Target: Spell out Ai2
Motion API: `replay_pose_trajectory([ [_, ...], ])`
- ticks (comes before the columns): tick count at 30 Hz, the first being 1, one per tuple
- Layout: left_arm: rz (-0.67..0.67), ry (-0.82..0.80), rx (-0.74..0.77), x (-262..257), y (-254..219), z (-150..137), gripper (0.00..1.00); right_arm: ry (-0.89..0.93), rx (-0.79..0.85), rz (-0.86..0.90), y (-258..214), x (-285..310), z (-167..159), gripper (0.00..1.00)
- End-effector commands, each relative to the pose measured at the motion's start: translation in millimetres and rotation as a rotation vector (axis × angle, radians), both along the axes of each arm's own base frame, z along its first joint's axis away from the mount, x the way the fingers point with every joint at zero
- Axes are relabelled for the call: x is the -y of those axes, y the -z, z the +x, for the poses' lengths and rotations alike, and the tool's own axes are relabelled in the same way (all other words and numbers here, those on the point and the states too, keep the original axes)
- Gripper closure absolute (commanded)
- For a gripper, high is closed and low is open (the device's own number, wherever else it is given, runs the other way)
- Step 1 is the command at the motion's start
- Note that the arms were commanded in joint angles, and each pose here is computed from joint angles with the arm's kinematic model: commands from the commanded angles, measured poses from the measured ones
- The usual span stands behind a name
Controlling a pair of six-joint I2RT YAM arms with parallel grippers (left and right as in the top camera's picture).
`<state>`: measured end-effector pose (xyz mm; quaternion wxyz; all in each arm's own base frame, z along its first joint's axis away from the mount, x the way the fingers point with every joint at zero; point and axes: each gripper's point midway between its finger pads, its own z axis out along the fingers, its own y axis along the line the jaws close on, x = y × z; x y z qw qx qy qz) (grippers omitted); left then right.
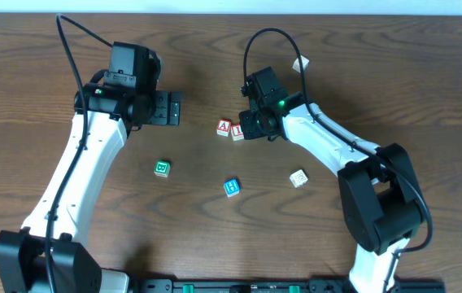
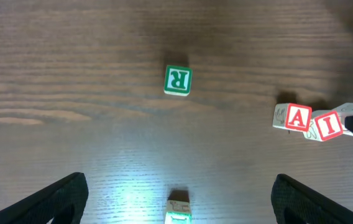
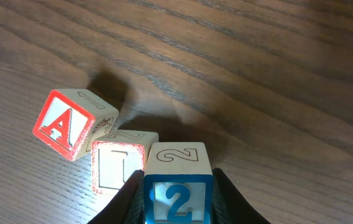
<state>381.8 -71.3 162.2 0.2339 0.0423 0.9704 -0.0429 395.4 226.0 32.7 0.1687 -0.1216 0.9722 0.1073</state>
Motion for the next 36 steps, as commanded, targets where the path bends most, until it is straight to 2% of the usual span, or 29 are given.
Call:
replay_pose_trajectory([
  [1, 0.008, -0.008, -0.021, -1.7, 5.6, -2.2, 0.05, 0.006, 0.002, 0.019, -3.4, -7.8, 2.4, 0.99],
  [17, 0.005, -0.017, -0.032, -2.1, 6.8, -4.4, 0.05, 0.096, 0.033, -0.052, -2.3, -0.9, 4.8, 0.99],
  [18, 0.005, -0.017, -0.034, -2.2, 6.9, -4.7, 0.05, 0.096, 0.033, -0.052, -2.3, -0.9, 4.8, 0.95],
  [19, 0.005, -0.017, -0.035, -2.2, 7.0, -5.0, 0.05, 0.096, 0.033, -0.052, -2.3, -0.9, 4.8, 0.87],
  [21, 0.005, -0.017, -0.036, -2.3, 7.2, -5.2, 0.05, 0.096, 0.033, -0.052, -2.3, -0.9, 4.8, 0.82],
  [23, 0.006, -0.017, -0.036, -2.3, 7.2, -5.3, 0.05, 0.096, 0.033, -0.052, -2.3, -0.9, 4.8, 0.73],
  [31, 0.002, -0.024, -0.037, -2.2, 7.2, -5.3, 0.05, 0.096, 0.033, -0.052, -2.3, -1.0, 4.8, 0.62],
  [36, -0.002, -0.023, -0.038, -1.6, 7.2, -5.4, 0.05, 0.096, 0.033, -0.051, -2.3, -1.0, 4.8, 0.61],
])
